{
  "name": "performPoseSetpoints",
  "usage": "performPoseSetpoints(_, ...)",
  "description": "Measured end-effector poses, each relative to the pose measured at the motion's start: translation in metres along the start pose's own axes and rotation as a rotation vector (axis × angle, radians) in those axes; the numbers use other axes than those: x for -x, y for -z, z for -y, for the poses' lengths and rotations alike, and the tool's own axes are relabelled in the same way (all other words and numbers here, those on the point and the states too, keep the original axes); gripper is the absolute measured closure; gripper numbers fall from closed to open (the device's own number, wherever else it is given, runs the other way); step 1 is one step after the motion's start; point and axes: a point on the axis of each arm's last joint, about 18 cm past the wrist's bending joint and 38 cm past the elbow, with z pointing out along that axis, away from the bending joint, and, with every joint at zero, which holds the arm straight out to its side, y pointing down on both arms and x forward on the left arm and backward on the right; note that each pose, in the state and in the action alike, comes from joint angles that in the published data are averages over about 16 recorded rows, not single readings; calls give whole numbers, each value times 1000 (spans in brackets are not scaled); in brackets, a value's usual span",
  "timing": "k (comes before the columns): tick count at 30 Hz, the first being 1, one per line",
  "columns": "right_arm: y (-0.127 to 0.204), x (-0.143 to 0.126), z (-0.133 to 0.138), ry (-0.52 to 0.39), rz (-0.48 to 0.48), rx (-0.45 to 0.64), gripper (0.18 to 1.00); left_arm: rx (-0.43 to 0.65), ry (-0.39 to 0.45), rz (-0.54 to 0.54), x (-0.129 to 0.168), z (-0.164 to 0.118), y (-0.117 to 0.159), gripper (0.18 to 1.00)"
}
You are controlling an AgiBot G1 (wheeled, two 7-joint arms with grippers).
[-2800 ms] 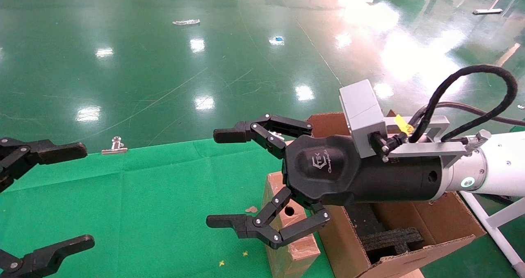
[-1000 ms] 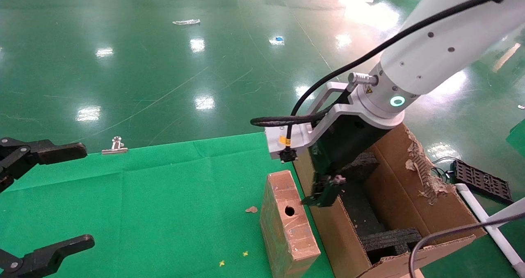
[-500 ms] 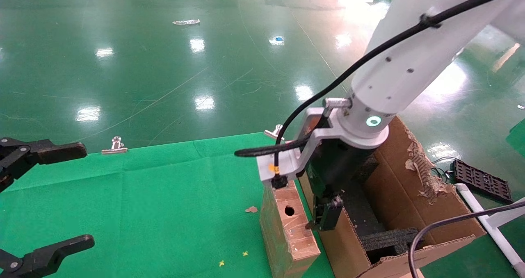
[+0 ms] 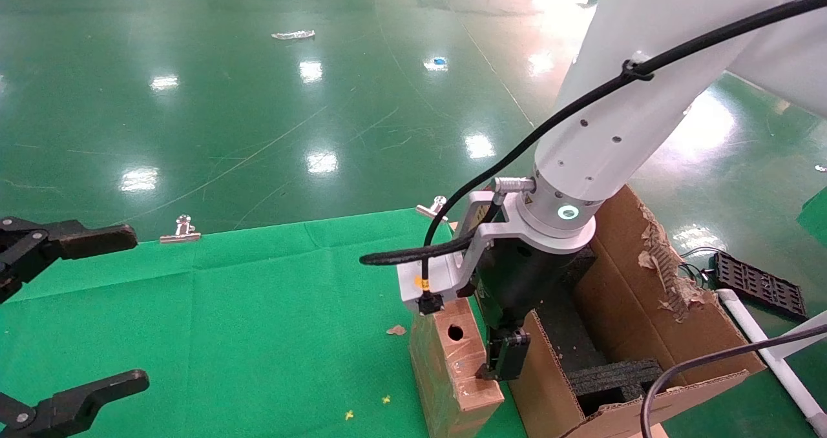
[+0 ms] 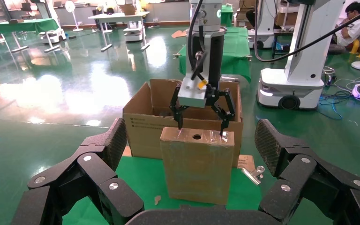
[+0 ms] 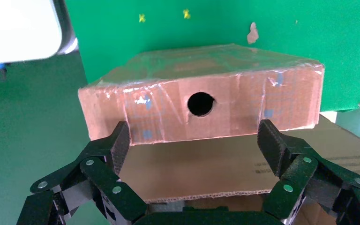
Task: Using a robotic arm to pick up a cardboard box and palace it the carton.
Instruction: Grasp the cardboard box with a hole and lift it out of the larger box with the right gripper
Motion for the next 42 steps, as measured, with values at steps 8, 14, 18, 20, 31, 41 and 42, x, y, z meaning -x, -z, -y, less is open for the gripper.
performPoseSetpoints(8,7,-2,-14,-308,35,-67,178,0,0,0,0,0,0,184)
performPoseSetpoints(14,4,-6,-23,-552,78,-84,178,0,0,0,0,0,0,184)
performPoseSetpoints(18,-3,-9,-27,-666,106,-83,178,0,0,0,0,0,0,184)
performPoseSetpoints(20,-8,-10,-27,-707,120,-83,178,0,0,0,0,0,0,184)
performPoseSetpoints(31,-36,-16,-24,-784,149,-56,178,0,0,0,0,0,0,184)
performPoseSetpoints(41,-45,-15,-21,-761,135,-23,184,0,0,0,0,0,0,184)
performPoseSetpoints(42,-45,-15,-21,-759,134,-21,186,0,0,0,0,0,0,185)
